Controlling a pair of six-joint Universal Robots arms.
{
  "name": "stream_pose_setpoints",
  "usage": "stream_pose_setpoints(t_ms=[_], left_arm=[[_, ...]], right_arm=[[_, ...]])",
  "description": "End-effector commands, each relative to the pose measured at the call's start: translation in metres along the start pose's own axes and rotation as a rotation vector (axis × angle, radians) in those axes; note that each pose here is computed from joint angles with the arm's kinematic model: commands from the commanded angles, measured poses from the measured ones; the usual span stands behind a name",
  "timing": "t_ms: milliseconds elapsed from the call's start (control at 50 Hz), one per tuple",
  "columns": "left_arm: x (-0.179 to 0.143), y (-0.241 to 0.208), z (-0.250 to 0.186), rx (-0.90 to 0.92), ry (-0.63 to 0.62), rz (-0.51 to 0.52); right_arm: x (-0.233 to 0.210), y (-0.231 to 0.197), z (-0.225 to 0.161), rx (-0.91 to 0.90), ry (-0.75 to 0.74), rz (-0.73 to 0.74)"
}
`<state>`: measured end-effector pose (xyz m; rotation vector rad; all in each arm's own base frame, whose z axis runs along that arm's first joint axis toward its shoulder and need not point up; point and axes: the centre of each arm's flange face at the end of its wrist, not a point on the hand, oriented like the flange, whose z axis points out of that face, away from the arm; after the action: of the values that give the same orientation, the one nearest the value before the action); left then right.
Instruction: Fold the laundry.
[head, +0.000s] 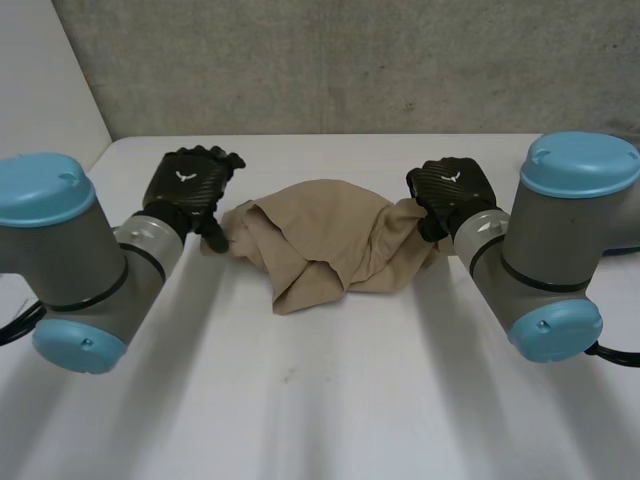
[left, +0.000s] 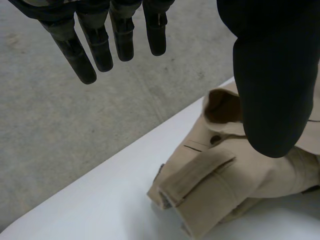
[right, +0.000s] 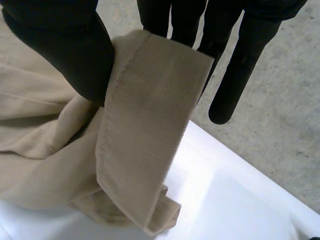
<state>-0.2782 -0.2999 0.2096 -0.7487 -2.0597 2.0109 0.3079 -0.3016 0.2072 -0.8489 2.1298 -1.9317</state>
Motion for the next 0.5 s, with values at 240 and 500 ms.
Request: stream_pose_setpoints(t_ms=[240, 500], left_arm=[[0.017, 0.052, 0.039, -0.119, -0.047, 0.183], [-0.028, 0.008, 0.055, 0.018, -0.266, 0.189]], right_arm=[[0.009, 0.01, 0.004, -0.011, -0.031, 0.012], [0.006, 0.007, 0.003, -0.001, -0.046, 0.004]])
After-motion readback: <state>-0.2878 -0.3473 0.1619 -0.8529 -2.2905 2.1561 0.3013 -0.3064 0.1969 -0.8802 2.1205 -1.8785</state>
